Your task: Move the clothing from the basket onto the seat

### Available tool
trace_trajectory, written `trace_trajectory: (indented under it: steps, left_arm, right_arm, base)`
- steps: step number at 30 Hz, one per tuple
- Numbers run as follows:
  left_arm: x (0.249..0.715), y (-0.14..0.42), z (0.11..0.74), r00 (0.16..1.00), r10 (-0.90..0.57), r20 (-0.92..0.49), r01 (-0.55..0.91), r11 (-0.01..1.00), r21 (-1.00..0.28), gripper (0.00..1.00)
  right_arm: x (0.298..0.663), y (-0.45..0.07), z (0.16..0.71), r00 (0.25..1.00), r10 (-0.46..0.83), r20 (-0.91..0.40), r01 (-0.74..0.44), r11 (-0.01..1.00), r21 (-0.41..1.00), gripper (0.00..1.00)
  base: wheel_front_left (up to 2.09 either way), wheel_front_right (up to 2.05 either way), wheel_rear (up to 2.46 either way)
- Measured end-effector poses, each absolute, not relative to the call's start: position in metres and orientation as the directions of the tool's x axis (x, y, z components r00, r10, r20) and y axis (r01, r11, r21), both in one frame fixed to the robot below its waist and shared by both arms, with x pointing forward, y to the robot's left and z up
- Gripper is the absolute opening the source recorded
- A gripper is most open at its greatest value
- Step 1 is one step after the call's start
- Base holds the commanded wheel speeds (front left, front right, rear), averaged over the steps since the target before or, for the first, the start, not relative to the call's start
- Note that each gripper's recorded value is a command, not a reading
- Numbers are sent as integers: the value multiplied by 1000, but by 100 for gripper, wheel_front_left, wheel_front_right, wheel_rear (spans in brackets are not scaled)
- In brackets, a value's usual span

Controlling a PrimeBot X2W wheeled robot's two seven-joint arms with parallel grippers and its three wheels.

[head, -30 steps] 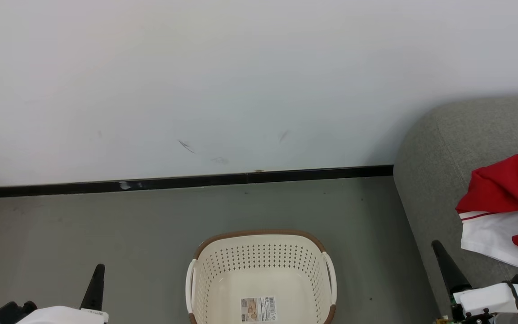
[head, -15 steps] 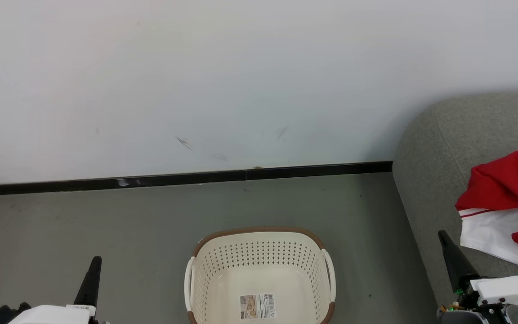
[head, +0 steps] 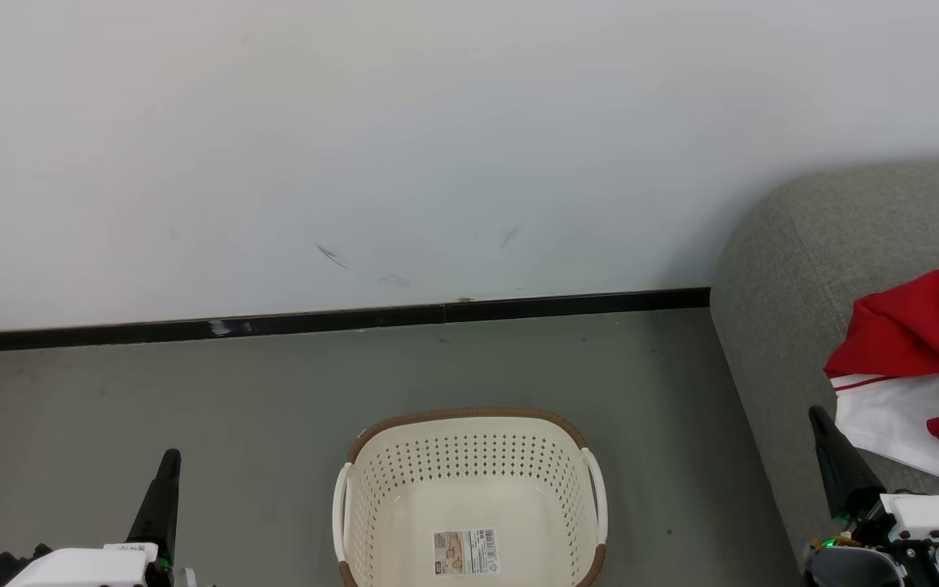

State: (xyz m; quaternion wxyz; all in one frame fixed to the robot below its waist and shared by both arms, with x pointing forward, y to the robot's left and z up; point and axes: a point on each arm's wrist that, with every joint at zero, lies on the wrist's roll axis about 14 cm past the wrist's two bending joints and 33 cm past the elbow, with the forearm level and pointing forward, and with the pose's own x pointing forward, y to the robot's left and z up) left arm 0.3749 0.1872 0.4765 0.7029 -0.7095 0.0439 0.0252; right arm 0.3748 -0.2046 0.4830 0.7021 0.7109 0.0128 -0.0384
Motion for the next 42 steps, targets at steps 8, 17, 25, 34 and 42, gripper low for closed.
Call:
trace_trajectory:
  steps: [8, 17, 25, 34, 42]
  left_arm:
    - [375, 187, 476, 995, -27, -98, -98, -8, -995, 0]
    - [375, 187, 476, 995, -27, -98, -99, -9, -995, 0]
    - [375, 187, 476, 995, -27, -99, -99, -10, -995, 0]
    - [375, 187, 476, 995, -27, -100, -100, -10, -995, 0]
    - [375, 187, 476, 995, -27, -100, -100, -10, -995, 0]
  right_arm:
    - [375, -205, 483, 997, -37, -73, 73, -14, 997, 0]
    - [375, -205, 483, 997, -38, -74, 73, -14, 997, 0]
    - [375, -204, 483, 997, -31, -73, 72, -14, 997, 0]
    - [375, -204, 483, 997, -31, -72, 72, -14, 997, 0]
    - [375, -205, 483, 997, -31, -72, 72, -15, 997, 0]
  base:
    - [0, 0, 0]
    - [0, 0, 0]
    - [0, 0, 0]
    - [0, 0, 0]
    - [0, 0, 0]
